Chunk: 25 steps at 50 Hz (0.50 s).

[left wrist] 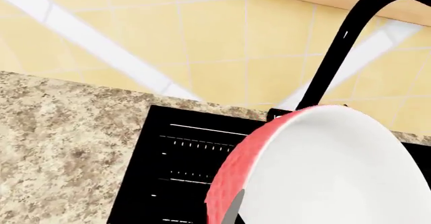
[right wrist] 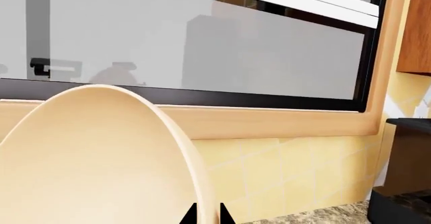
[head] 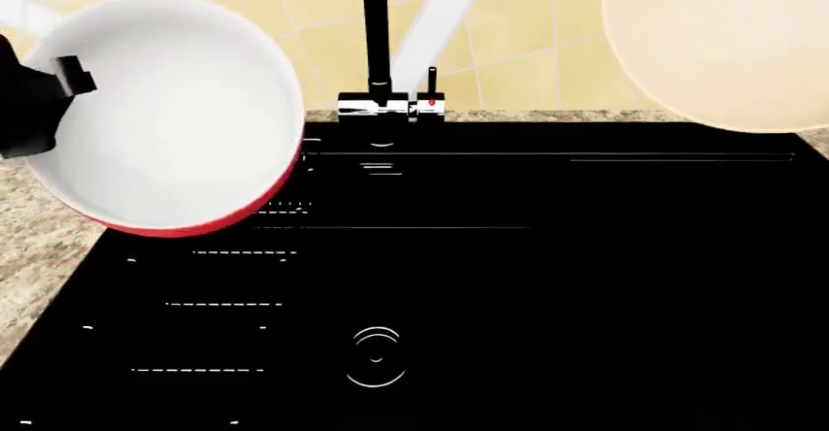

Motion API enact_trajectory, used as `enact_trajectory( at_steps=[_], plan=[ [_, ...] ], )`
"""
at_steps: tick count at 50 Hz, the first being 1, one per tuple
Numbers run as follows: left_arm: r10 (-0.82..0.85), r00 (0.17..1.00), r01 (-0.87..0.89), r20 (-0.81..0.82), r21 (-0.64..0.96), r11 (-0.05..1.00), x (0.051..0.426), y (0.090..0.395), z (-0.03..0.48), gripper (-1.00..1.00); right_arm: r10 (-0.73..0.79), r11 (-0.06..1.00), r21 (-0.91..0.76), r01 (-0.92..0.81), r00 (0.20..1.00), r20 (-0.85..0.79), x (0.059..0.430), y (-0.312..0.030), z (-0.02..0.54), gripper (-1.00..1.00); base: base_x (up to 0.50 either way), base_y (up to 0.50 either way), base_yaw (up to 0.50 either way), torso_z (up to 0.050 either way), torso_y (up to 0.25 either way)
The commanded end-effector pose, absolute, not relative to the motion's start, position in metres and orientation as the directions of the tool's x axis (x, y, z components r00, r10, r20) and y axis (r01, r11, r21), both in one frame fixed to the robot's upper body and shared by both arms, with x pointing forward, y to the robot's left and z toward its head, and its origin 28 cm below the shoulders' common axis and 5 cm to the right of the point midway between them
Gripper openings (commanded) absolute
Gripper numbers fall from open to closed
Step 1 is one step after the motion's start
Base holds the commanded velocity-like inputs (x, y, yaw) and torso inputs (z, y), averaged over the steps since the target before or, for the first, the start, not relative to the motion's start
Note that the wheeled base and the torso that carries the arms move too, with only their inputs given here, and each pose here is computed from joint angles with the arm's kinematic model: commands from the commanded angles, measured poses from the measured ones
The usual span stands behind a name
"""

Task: Stack the bowls in the sink.

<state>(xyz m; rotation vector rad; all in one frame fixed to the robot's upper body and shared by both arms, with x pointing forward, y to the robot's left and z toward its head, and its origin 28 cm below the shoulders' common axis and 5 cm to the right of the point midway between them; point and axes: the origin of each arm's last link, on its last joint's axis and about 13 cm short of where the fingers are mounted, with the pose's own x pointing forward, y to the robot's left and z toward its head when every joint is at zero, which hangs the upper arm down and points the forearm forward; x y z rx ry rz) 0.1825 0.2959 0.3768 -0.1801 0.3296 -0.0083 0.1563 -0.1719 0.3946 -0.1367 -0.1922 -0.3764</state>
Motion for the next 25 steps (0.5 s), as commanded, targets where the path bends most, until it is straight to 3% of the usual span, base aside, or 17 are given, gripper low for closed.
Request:
enact_trajectory(
  at_steps=[1, 25],
  plan=[
    [-0.142, 0.952, 0.082, -0.271, -0.220, 0.972, 0.187, 0.281, 0.383, -1.00, -0.365, 0.915, -0.093, 0.392, 0.905, 0.220, 0.158, -0.174, 0.393, -1.00, 0.00, 0.00, 0.00, 0.000, 0.000],
    [-0.166, 0.945, 0.102, -0.281, -0.229, 0.968, 0.197, 0.268, 0.381, -1.00, -0.367, 0.914, -0.094, 0.394, 0.905, 0.216, 0.157, -0.175, 0.390, -1.00, 0.00, 0.00, 0.00, 0.000, 0.001]
  ],
)
